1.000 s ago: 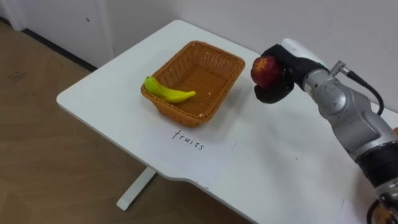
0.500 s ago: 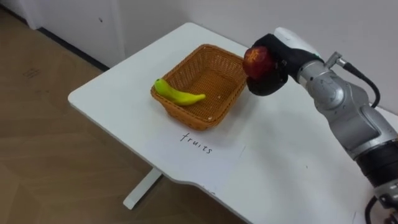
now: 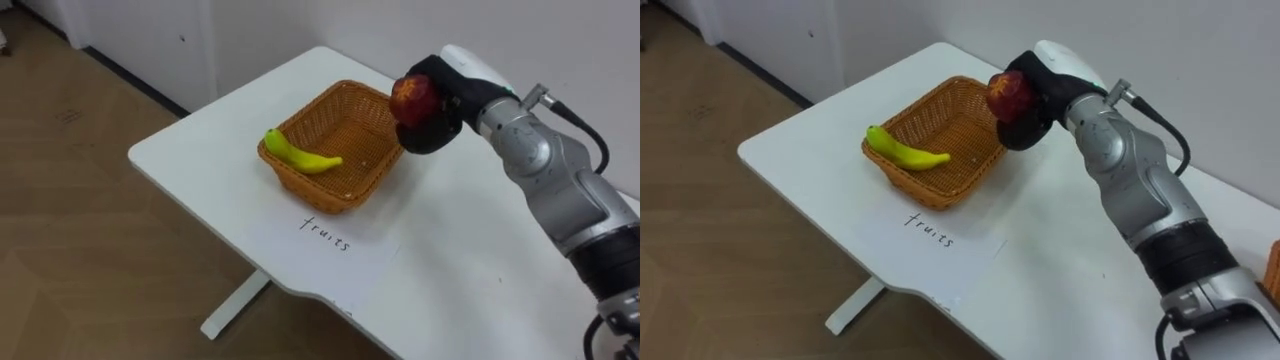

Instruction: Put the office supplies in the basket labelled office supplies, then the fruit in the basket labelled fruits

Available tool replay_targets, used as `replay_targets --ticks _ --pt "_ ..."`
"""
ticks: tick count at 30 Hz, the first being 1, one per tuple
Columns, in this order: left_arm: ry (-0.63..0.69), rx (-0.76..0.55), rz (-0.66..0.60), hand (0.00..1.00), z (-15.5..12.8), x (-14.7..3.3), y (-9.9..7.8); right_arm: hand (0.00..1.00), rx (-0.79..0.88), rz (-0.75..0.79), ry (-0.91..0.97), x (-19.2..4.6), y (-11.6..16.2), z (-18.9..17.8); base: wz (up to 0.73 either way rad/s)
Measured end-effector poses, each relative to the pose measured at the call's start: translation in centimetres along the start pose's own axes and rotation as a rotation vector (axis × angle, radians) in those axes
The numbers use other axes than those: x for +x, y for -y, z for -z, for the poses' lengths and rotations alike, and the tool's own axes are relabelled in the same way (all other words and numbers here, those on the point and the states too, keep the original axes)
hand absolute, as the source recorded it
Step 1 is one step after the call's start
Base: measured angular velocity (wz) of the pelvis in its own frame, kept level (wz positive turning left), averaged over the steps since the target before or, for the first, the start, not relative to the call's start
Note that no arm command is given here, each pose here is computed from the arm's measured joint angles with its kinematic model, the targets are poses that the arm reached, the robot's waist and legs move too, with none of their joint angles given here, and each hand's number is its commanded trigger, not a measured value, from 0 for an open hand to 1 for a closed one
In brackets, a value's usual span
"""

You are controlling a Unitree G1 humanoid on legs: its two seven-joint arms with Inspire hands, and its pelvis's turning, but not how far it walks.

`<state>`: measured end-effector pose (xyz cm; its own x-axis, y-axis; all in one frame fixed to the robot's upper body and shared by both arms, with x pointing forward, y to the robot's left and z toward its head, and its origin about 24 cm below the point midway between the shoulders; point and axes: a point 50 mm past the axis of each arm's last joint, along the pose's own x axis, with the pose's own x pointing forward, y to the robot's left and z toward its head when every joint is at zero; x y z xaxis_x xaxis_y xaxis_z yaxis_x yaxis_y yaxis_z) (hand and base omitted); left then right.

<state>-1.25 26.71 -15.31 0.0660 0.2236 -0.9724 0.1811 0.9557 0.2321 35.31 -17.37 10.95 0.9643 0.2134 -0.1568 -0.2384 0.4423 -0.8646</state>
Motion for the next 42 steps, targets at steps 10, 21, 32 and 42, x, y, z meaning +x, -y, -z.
replay_targets --ticks 10,21,32,42 --pt "-0.015 0.002 -0.005 0.0 0.5 -0.1 -0.1 1.0 0.029 -0.041 -0.013 0.2 -0.9 -0.1 0.1" --pt "-0.021 0.02 -0.008 0.0 1.2 -0.3 0.0 1.0 0.046 -0.08 -0.051 -0.4 -2.4 1.1 0.13" --pt "-0.033 -0.001 -0.026 0.0 1.8 -0.4 -0.1 0.0 0.034 -0.085 -0.094 -0.5 -2.9 2.1 0.07" --pt "-0.035 0.002 -0.039 0.0 1.9 -0.5 -0.2 0.0 0.042 -0.065 -0.168 -0.6 -3.4 3.9 0.08"
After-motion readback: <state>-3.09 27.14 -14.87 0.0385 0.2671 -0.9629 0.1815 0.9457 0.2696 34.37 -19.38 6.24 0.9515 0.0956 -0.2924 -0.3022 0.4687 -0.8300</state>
